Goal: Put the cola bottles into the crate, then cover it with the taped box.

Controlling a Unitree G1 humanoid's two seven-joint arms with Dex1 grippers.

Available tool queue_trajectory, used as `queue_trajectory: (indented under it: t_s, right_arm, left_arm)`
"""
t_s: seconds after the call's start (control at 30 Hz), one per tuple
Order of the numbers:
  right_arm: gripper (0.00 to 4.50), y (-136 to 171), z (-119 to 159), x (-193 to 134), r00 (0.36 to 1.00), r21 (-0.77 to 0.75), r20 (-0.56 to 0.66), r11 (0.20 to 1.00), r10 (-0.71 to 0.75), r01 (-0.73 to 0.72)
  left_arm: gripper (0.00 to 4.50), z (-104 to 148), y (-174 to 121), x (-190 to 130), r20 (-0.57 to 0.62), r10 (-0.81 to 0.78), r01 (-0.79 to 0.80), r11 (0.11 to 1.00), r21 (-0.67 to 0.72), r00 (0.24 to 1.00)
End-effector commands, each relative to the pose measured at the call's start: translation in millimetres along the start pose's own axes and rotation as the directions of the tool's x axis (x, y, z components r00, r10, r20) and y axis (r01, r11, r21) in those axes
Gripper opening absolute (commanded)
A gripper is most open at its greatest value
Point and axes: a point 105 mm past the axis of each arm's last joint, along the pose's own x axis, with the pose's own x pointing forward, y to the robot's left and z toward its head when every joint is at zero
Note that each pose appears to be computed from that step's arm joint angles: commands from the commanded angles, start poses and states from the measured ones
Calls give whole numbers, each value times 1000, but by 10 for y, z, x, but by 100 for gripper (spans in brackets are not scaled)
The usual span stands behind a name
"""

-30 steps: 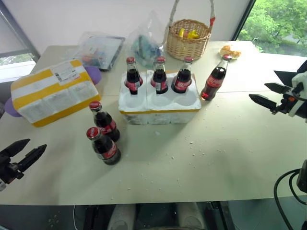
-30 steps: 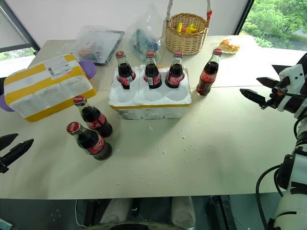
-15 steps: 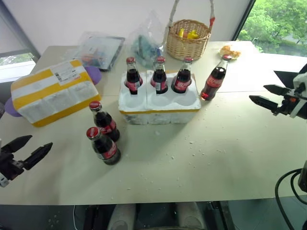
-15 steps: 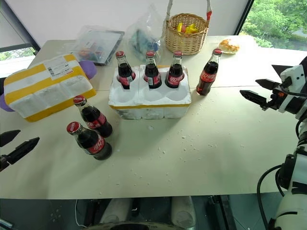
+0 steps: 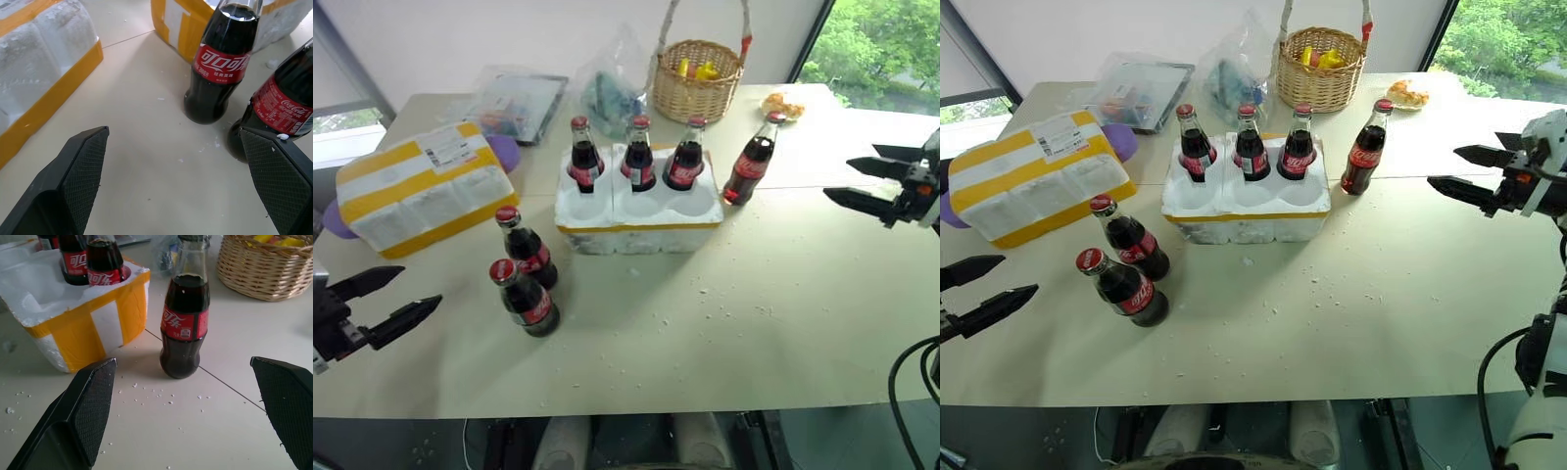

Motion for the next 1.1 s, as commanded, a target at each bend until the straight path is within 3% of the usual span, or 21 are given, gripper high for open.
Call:
queue_trajectory:
  t_s: [0.03,0.3,0.4,1.1]
  right_arm:
    - [450,190,244,-2,991,-67,4,989,131,-130]
    - [450,949,518,155,886,-67,-12,883,464,-464]
    - [450,1117,655,222,857,-69,26,856,515,-512]
    - [450,1347,753,465,838,-65,89,843,538,-534]
  left_arm:
    - [445,114,-84,32,8,-60,60,998,36,998]
    - [445,122,-379,92,-31,-223,224,974,32,974]
    - [445,125,-456,117,-31,-256,257,966,36,966]
    - [445,-35,-658,701,-76,-411,417,904,95,909]
